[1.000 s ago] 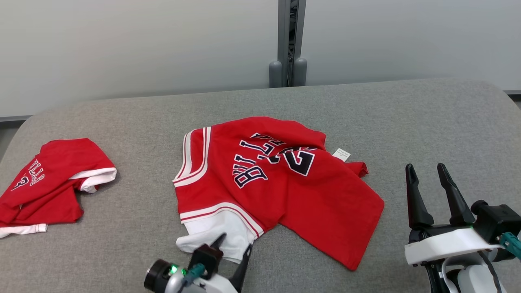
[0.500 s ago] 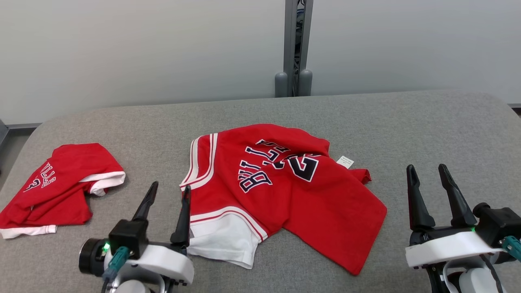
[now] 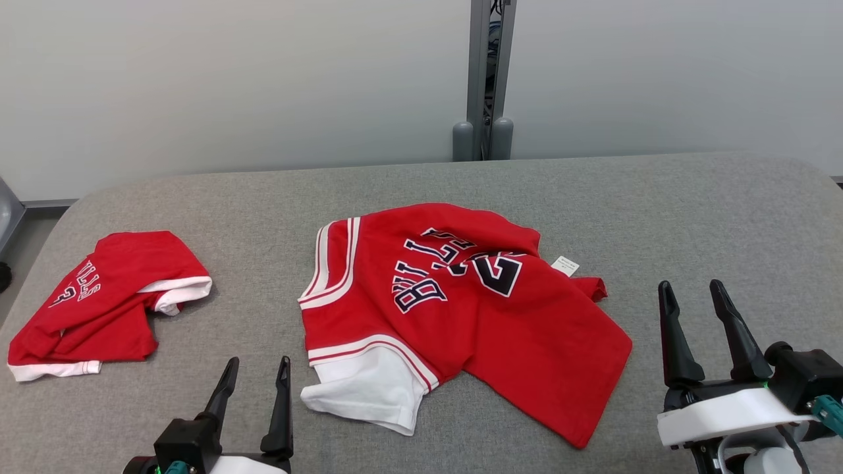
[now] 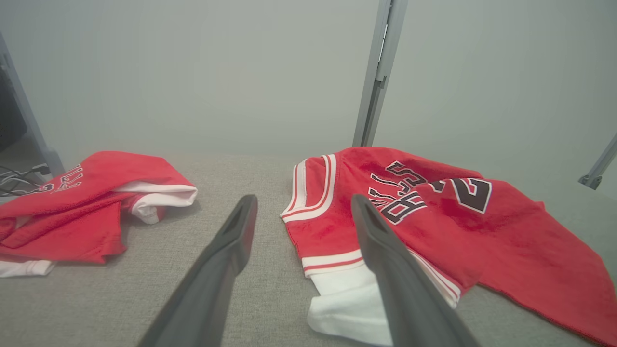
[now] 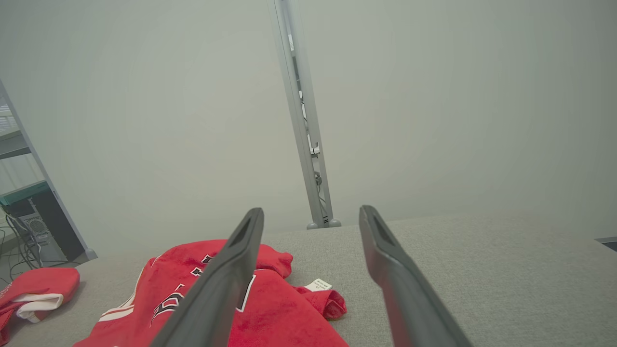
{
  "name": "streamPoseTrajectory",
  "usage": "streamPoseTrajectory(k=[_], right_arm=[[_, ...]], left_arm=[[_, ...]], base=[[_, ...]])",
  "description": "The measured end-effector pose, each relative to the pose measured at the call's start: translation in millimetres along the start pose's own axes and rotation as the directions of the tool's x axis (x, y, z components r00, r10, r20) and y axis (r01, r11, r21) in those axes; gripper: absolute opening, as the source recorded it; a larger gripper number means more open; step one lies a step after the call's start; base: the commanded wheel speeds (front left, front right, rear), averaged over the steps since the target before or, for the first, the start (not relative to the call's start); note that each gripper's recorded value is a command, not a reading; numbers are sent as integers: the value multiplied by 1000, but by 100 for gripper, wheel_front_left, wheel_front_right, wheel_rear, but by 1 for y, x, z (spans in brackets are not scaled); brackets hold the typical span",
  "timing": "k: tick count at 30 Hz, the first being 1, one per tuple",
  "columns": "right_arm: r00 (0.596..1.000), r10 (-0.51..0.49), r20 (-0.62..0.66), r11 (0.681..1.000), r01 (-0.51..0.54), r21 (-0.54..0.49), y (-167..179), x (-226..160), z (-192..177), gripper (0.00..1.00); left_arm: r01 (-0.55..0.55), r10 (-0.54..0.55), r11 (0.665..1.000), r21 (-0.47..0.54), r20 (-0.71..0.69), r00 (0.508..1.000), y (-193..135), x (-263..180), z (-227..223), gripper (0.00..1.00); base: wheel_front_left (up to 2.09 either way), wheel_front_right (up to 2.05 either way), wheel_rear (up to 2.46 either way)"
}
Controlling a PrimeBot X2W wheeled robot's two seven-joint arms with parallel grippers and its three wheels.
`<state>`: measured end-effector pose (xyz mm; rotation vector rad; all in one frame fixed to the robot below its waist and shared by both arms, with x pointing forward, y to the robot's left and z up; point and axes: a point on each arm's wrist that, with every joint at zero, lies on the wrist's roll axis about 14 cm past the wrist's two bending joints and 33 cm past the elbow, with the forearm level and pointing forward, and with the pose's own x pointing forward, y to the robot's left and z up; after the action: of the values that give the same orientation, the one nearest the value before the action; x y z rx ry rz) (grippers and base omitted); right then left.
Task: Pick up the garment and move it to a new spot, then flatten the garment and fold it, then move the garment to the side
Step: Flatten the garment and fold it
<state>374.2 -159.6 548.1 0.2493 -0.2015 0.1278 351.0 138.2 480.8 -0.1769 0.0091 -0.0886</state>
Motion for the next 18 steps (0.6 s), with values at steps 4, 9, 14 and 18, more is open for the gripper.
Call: streamPoseTrajectory(k=[4,9,14,18], right_arm=[[1000,4,-1,1000,-4,1,1,1,-1,100],[1000,3,-16,1000,-3,2,1,-1,-5,100],[999,-10,-31,1000,10,1,-3,-3,-10,100],[999,-22,-39,1000,22,0,-7,-5,-12,100]], left_arm=[[-1,1,1000,-2,-3,1000,3,0,-1,100],[2,-6,999,-41,-87,996,5,-3,-27,100],[26,-39,997,-68,-200,979,-3,-8,-62,100],[43,-62,995,-87,-234,970,-8,-2,-72,100]], base=[[0,0,0],[0,0,0],[0,0,0],[0,0,0]])
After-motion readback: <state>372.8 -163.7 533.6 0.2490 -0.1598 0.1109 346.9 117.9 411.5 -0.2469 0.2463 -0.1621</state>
